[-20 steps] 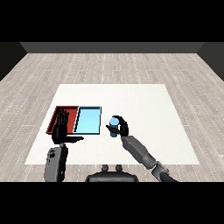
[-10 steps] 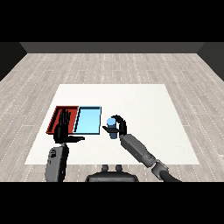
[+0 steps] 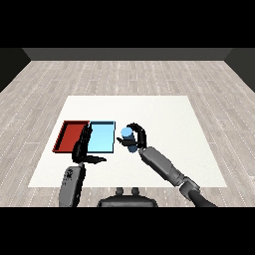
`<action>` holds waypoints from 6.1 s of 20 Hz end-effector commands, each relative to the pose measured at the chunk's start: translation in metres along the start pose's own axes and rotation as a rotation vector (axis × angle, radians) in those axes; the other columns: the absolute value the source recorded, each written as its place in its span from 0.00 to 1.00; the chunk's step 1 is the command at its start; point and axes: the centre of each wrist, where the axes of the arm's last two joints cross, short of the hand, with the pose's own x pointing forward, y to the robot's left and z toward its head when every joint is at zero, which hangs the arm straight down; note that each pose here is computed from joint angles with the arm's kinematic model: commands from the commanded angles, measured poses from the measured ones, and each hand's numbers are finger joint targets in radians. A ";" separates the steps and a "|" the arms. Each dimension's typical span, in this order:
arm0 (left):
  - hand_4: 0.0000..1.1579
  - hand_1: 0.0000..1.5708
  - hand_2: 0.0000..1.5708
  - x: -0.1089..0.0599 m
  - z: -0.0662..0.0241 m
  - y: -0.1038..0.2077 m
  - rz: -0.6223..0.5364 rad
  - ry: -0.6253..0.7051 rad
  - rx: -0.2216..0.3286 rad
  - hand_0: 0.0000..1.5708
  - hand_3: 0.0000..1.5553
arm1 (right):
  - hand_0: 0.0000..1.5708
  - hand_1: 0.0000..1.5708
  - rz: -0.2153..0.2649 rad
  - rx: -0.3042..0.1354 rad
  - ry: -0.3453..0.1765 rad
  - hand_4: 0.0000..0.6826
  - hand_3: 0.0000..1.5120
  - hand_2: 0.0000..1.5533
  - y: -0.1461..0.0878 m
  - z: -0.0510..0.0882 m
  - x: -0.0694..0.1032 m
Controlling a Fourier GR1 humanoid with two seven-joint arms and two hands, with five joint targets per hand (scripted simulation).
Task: Pick the blue can and put it in the blue box
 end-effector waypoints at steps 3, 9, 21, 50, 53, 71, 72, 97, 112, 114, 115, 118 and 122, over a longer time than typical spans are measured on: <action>0.00 0.00 0.00 0.006 -0.0137 -0.034 0.010 0.077 -0.061 0.00 0.00 | 0.91 0.91 0.053 0.038 -0.108 0.91 0.93 0.93 -0.012 -0.001 0.039; 0.00 0.00 0.00 -0.018 -0.0153 -0.052 0.066 0.107 -0.113 0.00 0.00 | 0.90 0.90 0.085 0.044 -0.108 0.90 0.93 0.93 -0.047 -0.002 0.039; 0.00 0.00 0.00 -0.034 -0.0200 -0.079 0.126 0.177 -0.142 0.00 0.00 | 0.93 0.93 0.106 0.082 -0.124 0.90 0.92 0.94 -0.048 -0.025 0.046; 0.00 0.00 0.00 -0.057 -0.0437 -0.114 0.170 0.263 -0.131 0.00 0.00 | 0.94 0.94 0.080 0.177 -0.195 0.89 0.92 0.94 -0.032 0.022 0.046; 0.00 0.00 0.00 -0.064 -0.0263 -0.115 0.157 0.275 -0.152 0.00 0.00 | 0.95 0.95 0.051 0.199 -0.197 0.89 0.93 0.94 -0.031 -0.011 0.058; 0.00 0.00 0.00 -0.074 -0.0272 -0.143 0.193 0.256 -0.175 0.00 0.00 | 0.93 0.93 -0.069 0.203 -0.148 0.87 0.92 0.93 0.015 0.006 0.057; 0.17 0.00 0.00 -0.072 -0.0309 -0.143 0.166 0.265 -0.169 0.00 0.00 | 0.93 0.93 -0.093 0.197 -0.148 0.87 0.92 0.94 0.016 0.017 0.048; 0.97 1.00 1.00 -0.082 -0.0435 -0.157 0.224 0.148 0.007 1.00 0.99 | 0.00 0.00 -0.170 0.260 -0.114 0.00 0.00 0.00 0.005 0.032 0.063; 0.99 1.00 1.00 -0.092 -0.0401 -0.150 0.153 0.152 0.049 1.00 0.98 | 0.00 0.00 -0.206 0.191 -0.181 0.00 0.00 0.00 -0.058 0.026 0.069; 1.00 1.00 1.00 -0.100 -0.0479 -0.135 0.163 0.163 0.064 1.00 0.99 | 0.00 0.00 -0.220 0.167 -0.200 0.00 0.00 0.00 -0.062 0.041 0.065; 1.00 1.00 1.00 -0.083 -0.0502 -0.122 0.118 0.135 0.059 1.00 0.99 | 0.00 0.00 -0.254 0.150 -0.209 0.00 0.00 0.00 -0.072 0.042 0.054; 0.99 1.00 1.00 -0.088 -0.0583 -0.117 0.079 0.139 0.088 1.00 0.98 | 0.00 0.00 -0.370 0.057 -0.245 0.00 0.00 0.00 -0.082 0.036 0.066; 0.99 1.00 1.00 -0.079 -0.0782 -0.068 -0.049 0.138 0.105 1.00 0.98 | 0.00 0.00 -0.374 -0.043 -0.230 0.00 0.00 0.00 -0.118 0.045 0.056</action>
